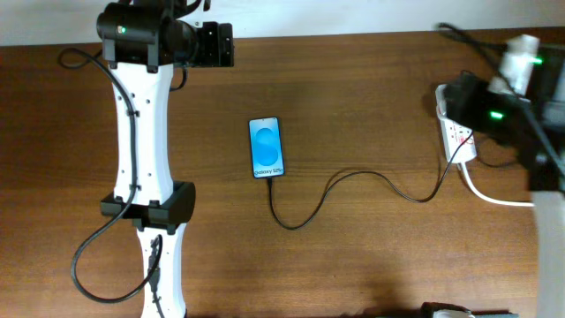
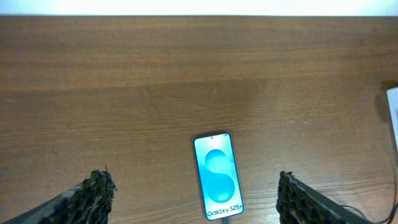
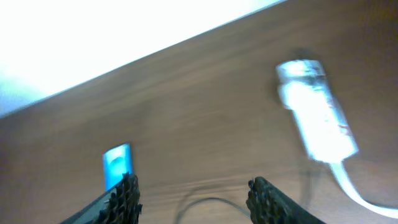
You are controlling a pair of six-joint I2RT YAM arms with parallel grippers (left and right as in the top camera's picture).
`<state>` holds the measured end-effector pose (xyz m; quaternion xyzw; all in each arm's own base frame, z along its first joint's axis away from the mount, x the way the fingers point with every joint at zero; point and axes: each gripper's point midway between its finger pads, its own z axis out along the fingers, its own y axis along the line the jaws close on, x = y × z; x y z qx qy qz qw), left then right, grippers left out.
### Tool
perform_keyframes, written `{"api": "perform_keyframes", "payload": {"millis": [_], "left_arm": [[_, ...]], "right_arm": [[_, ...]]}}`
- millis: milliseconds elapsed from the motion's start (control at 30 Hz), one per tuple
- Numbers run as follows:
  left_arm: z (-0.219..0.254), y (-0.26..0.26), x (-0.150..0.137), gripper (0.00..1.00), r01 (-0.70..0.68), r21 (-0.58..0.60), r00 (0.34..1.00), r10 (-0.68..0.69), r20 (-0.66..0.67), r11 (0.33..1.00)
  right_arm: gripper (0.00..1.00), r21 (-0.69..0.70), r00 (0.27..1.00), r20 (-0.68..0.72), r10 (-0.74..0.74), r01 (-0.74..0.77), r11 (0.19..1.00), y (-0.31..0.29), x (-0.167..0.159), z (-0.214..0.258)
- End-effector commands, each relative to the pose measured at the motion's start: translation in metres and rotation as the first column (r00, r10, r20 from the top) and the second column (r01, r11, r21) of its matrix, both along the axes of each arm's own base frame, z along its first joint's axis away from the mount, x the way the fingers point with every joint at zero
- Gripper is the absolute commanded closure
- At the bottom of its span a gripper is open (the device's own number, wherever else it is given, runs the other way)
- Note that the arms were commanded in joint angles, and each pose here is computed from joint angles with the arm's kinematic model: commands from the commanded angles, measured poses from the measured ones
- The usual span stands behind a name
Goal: Plug charger to phone and switch on socket
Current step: 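Open the left gripper, raise it away, and move the right gripper to the power strip, then press the orange switch beside the charger with the right gripper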
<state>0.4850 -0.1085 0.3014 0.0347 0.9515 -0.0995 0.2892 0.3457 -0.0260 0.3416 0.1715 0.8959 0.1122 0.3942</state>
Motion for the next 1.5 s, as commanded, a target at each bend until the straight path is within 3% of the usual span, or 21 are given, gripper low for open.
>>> {"api": "perform_keyframes", "payload": {"millis": [0,133,300,667,867,1033,1167,1333,1467], "left_arm": [[0.018,0.005,-0.005,0.0,-0.001,-0.003,0.999,0.001,0.043,1.0],[0.017,0.004,-0.005,0.0,-0.001,-0.004,0.999,0.001,0.043,1.0],[0.017,0.005,-0.005,0.01,-0.001,-0.003,0.999,0.001,0.043,1.0],[0.017,0.004,-0.005,0.0,-0.001,-0.004,0.999,0.001,0.043,1.0],[0.017,0.004,-0.005,0.0,-0.001,-0.004,0.999,0.001,0.043,1.0],[0.017,0.004,-0.005,0.01,-0.001,-0.004,0.999,0.001,0.043,1.0],[0.017,0.004,-0.005,0.0,-0.001,-0.004,0.999,0.001,0.043,1.0],[0.017,0.004,-0.005,0.01,-0.001,-0.004,0.999,0.001,0.043,1.0],[0.017,0.004,-0.005,0.01,-0.001,-0.004,0.999,0.001,0.043,1.0]], "right_arm": [[0.42,-0.027,0.973,0.022,-0.228,0.229,0.973,-0.074,-0.034,0.014],[0.41,-0.009,0.93,0.01,-0.367,0.367,0.93,-0.135,-0.06,0.009],[0.37,0.02,0.906,-0.066,-0.418,0.42,0.907,-0.175,-0.06,-0.019],[0.33,0.068,0.909,-0.137,-0.393,0.405,0.912,-0.202,-0.023,-0.063],[0.33,0.105,0.892,-0.249,-0.378,0.413,0.905,-0.225,0.001,-0.125],[0.33,0.125,0.929,-0.229,-0.291,0.324,0.938,-0.24,0.032,-0.163],[0.32,0.083,0.977,-0.159,-0.141,0.156,0.984,-0.23,0.066,-0.178],[0.32,0.085,0.973,-0.211,-0.089,0.109,0.99,-0.212,0.089,-0.215],[0.32,0.083,0.955,-0.267,-0.126,0.153,0.985,-0.212,0.097,-0.243]]}}
